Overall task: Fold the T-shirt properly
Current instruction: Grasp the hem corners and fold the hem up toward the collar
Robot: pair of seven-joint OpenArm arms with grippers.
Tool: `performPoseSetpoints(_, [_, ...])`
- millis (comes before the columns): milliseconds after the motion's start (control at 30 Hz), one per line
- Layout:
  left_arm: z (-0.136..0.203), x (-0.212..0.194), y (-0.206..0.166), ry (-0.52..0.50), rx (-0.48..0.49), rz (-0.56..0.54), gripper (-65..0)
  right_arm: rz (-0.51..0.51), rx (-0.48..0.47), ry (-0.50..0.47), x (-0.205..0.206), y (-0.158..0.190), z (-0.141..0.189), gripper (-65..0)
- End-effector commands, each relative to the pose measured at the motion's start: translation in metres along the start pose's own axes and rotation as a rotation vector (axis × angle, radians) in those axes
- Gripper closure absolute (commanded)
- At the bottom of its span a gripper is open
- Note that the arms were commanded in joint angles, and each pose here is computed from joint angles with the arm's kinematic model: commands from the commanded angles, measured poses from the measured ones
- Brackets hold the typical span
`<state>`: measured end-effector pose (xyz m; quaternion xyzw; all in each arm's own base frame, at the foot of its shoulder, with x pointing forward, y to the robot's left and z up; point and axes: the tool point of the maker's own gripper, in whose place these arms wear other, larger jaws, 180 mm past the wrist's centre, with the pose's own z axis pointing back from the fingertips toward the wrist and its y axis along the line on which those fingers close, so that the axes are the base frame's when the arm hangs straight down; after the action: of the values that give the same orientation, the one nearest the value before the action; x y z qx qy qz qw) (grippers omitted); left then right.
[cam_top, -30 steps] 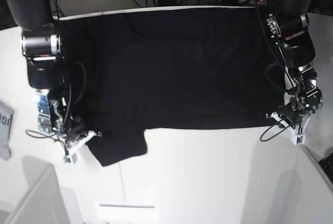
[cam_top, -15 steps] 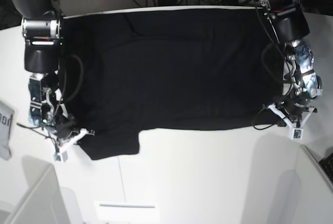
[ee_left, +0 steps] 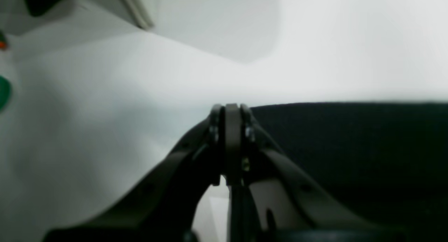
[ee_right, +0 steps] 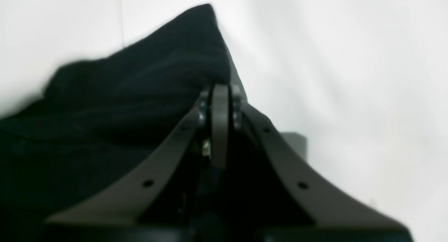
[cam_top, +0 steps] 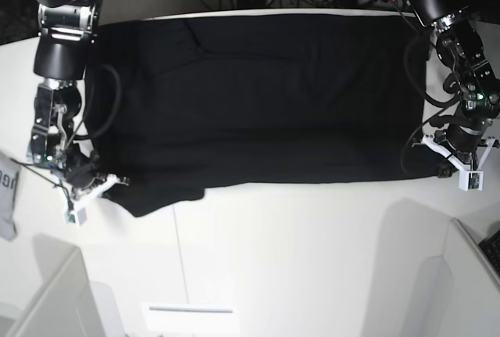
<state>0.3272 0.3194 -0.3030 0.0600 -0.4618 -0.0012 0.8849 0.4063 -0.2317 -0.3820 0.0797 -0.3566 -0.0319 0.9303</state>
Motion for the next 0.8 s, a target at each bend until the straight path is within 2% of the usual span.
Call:
performPoseSetpoints(0, [0.006,0.013,-0.002,-0.045,-0.006,-0.025,0.0,0.01,-0.019,-0.067,0.025,-0.009,0.012,0.0])
performPoseSetpoints(333, [0.027,-0.017,-0.007,0.009,-0.004,-0.071,0.0,0.029,-0.065,-0.033,-0.002,-0.02,0.055,0.0])
performPoseSetpoints(467, [0.037,-0.022,-0.017,0.015,-0.041,-0.137,0.0,0.021,-0.075,-0.021,-0.018,-0.019,0.068,0.0])
performPoseSetpoints(667, [0.046,-0.035,-0.021,0.045,-0.056,-0.165,0.0,0.025,-0.094,0.003,-0.036,-0.016,0.09,0.0])
performPoseSetpoints(767, [0.056,-0.04,-0.012,0.052,-0.03,-0.165,0.0,0.034,-0.102,0.004,-0.042,-0.013,0.101,0.0])
